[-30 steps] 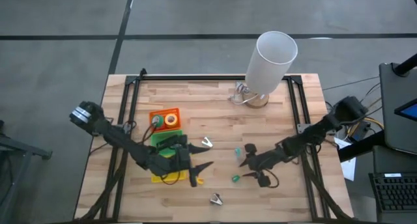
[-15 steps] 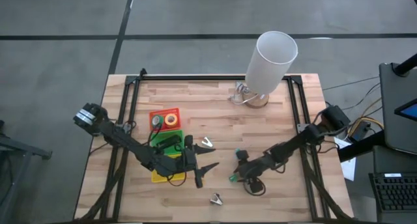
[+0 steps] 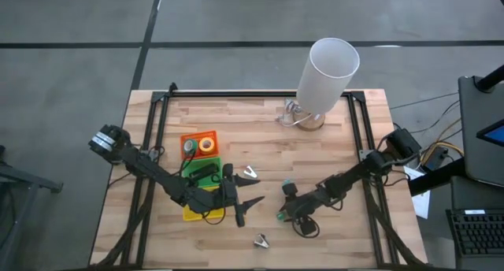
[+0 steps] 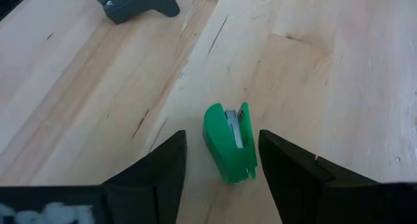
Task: Pick and place Stapler, Stapler remover, tape
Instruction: Put the green stapler into the green basket
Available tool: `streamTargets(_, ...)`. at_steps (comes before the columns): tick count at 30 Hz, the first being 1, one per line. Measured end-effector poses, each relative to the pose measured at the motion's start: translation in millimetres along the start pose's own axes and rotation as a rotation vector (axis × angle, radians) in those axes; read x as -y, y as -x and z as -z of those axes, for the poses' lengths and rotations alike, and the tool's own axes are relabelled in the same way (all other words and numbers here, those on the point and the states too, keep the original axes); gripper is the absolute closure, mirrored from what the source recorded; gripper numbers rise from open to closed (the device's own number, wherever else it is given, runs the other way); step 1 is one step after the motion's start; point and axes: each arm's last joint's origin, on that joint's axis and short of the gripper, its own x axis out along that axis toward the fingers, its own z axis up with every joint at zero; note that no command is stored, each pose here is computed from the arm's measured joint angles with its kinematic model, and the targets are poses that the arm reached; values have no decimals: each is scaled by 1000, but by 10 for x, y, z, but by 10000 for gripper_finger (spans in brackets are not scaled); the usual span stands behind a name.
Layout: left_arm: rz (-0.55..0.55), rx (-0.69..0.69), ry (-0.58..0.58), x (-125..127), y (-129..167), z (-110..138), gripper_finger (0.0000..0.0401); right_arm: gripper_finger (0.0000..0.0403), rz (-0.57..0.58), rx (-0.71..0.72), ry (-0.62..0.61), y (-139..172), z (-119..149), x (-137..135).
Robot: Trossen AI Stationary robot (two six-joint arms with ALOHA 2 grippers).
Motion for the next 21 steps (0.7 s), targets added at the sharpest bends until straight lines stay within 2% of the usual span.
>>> streamTargets(12,-6,2,3,-15,-13,-4,163,313,-3,-2,19,0,6,1)
streamTargets(18,15,-1,-1,-9,-12,-4,163,339,-4,9,36,8,-26,-1)
streamTargets(21,33,-17,-44,-6,-12,14,163,341,-5,33,42,41,-85,-1)
